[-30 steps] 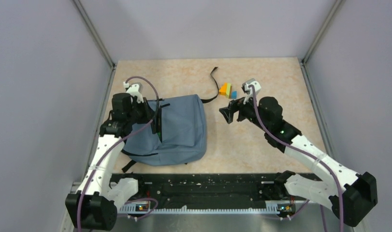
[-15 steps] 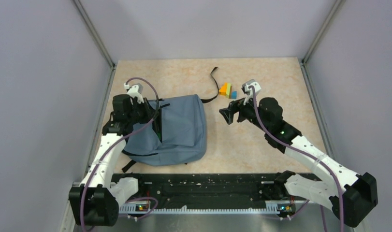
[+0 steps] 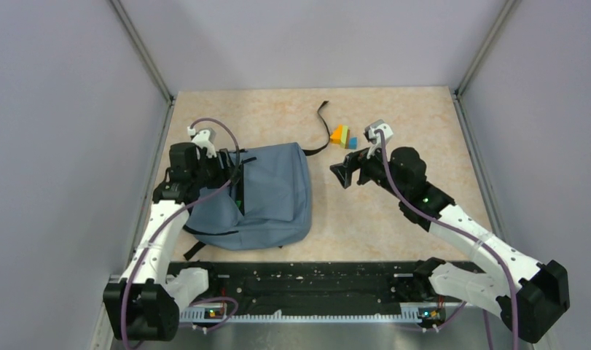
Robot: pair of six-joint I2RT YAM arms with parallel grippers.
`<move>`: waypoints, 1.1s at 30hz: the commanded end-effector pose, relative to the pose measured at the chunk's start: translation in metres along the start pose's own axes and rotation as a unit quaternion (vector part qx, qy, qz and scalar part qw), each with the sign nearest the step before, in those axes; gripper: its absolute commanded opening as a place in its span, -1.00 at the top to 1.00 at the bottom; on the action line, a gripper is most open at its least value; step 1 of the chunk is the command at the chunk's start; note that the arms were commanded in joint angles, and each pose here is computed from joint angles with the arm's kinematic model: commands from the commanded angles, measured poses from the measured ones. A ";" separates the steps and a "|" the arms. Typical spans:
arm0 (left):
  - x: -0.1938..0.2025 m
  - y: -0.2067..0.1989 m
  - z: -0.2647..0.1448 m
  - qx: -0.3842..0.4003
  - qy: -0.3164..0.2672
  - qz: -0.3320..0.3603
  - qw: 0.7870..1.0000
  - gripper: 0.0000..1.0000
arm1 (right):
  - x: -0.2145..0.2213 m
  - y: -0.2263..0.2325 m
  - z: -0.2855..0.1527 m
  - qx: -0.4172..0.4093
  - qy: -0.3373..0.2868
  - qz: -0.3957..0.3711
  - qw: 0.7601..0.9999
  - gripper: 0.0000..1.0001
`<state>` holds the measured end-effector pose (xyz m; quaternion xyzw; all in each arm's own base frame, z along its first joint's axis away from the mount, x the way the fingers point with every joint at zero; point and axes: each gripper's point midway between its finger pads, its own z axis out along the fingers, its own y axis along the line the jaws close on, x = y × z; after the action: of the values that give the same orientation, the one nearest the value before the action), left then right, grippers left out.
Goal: Pack the student bag
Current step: Place the stationery in the student bag, then zip the student bag at the center of the board.
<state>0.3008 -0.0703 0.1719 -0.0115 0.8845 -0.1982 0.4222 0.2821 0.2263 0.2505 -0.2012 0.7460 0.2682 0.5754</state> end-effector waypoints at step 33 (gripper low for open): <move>-0.087 0.021 0.041 0.022 -0.045 -0.142 0.989 -0.37 | 0.003 0.145 0.187 -0.253 0.029 -0.061 0.965 -0.25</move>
<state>0.3727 -0.0396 0.1866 -0.1533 0.8722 -0.2317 0.4026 0.3225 0.4309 0.2143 -0.3851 0.6871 0.3874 0.4791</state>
